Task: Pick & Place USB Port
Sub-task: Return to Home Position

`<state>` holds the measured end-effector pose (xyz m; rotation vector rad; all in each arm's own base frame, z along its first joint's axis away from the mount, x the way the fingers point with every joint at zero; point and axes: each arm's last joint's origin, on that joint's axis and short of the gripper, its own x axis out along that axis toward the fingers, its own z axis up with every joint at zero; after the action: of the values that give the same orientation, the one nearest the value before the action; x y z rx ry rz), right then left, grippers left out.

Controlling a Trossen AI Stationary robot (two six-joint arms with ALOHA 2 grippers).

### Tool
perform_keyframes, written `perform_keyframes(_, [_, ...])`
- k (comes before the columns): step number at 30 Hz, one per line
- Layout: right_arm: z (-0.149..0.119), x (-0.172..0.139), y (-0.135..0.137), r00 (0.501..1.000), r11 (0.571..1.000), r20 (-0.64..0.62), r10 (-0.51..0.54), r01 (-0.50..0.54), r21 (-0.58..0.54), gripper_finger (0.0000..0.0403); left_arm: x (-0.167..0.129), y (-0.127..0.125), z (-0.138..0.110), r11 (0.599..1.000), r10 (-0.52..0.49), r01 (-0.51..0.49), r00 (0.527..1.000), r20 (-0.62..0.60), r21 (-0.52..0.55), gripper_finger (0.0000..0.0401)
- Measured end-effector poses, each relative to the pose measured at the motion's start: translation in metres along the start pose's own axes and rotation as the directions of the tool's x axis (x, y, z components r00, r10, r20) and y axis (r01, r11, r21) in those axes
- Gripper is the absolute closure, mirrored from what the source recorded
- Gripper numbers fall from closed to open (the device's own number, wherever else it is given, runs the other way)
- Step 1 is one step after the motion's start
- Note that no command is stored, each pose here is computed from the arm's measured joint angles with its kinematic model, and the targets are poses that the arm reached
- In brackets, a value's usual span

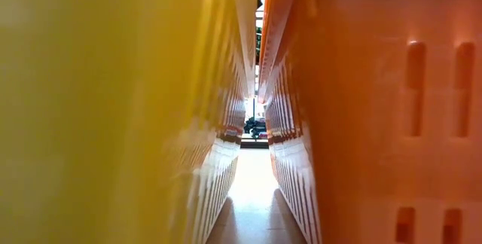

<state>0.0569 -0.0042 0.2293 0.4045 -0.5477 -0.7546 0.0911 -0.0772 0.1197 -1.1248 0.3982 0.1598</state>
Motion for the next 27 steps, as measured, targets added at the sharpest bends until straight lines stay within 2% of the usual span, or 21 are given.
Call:
perform_keyframes(6, [-0.001,0.003,-0.006,0.989,0.988,0.021,-0.145,0.146,-0.04,0.0225,-0.004,-0.011,0.012,0.984,-0.113,0.114,0.993,0.013,-0.136,0.0376])
perform_keyframes(15, [0.002,0.009,-0.015,0.938,0.941,0.139,-0.317,0.33,-0.079,0.0225,-0.008,-0.017,0.04,0.935,-0.179,0.23,0.963,0.204,-0.269,0.0376])
perform_keyframes(21, [0.005,0.012,-0.021,0.895,0.903,0.204,-0.397,0.421,-0.089,0.0225,-0.013,-0.018,0.061,0.884,-0.202,0.332,0.905,0.374,-0.328,0.0376])
perform_keyframes(27, [0.004,0.012,-0.02,0.902,0.909,0.196,-0.385,0.408,-0.089,0.0225,-0.02,-0.017,0.077,0.841,-0.203,0.417,0.834,0.514,-0.344,0.0376])
